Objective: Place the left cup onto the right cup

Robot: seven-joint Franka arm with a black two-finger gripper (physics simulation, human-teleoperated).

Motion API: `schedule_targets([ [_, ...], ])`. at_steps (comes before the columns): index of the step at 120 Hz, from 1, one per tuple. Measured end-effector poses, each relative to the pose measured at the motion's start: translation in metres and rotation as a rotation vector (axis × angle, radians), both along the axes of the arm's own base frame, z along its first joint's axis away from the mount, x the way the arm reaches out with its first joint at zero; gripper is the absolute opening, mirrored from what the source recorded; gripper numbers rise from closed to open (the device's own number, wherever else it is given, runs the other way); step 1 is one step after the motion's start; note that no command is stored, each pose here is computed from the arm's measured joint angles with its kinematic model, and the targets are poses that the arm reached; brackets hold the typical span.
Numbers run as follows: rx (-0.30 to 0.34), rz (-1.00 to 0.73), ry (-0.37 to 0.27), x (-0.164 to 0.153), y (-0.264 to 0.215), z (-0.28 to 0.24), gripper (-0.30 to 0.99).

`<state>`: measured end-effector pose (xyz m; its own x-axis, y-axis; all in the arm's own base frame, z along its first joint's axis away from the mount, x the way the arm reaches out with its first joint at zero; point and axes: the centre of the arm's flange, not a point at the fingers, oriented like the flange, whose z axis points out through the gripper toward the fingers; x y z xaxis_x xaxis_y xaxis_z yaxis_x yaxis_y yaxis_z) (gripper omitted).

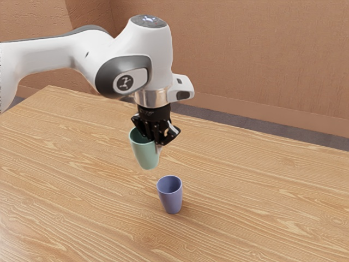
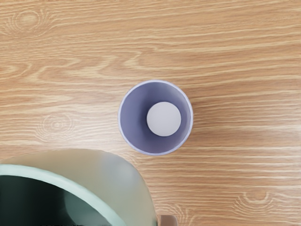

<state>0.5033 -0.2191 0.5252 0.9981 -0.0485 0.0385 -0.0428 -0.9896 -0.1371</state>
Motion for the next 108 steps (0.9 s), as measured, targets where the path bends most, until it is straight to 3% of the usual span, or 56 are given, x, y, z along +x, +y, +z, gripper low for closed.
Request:
schedule_targets([
  [71,-0.028,-0.007,0.015,-0.003,-0.05,0.0,-0.09],
  [108,-0.019,0.067,0.002,0.019,-0.02,0.002,-0.09],
])
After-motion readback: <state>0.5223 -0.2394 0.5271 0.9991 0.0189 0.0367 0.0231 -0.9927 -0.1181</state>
